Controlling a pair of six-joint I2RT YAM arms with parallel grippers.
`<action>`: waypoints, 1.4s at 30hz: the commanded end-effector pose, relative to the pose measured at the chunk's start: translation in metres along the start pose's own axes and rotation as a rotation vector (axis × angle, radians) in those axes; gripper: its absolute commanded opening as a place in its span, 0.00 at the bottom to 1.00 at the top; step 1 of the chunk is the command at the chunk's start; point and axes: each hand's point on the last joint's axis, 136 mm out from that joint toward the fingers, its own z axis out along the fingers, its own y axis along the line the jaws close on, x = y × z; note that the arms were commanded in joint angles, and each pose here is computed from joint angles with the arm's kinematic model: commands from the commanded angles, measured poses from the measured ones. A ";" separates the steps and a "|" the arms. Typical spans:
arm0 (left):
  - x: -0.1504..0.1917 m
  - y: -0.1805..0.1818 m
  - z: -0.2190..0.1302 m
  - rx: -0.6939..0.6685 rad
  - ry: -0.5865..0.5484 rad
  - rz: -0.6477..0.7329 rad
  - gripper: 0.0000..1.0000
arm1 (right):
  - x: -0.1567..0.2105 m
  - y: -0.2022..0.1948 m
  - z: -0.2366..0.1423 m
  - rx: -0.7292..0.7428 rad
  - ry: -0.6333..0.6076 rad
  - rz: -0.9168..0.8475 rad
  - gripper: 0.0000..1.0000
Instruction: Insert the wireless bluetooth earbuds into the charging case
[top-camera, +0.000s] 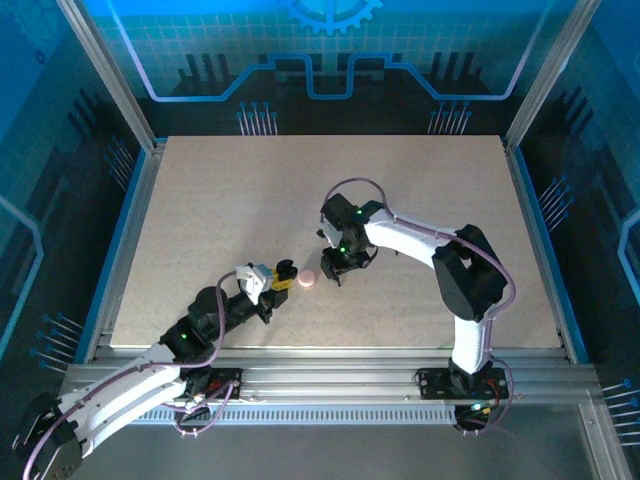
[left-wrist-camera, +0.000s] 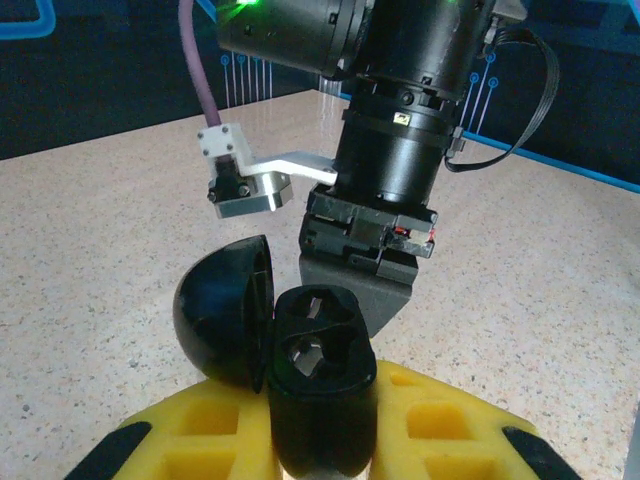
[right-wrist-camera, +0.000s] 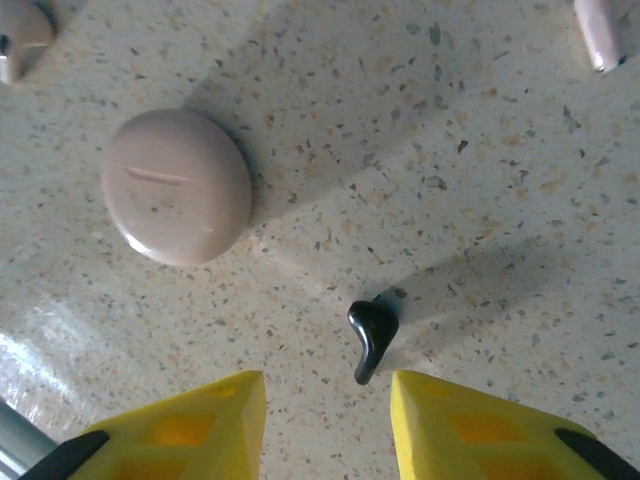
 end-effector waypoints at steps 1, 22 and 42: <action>-0.007 0.003 -0.001 -0.013 -0.015 0.016 0.20 | 0.004 -0.003 0.007 0.032 0.040 0.040 0.38; -0.010 0.005 -0.002 -0.027 -0.024 0.030 0.21 | 0.006 -0.016 0.040 0.105 0.079 0.024 0.34; -0.009 0.006 -0.001 -0.029 -0.011 0.040 0.21 | 0.003 -0.014 0.044 0.154 0.049 -0.014 0.21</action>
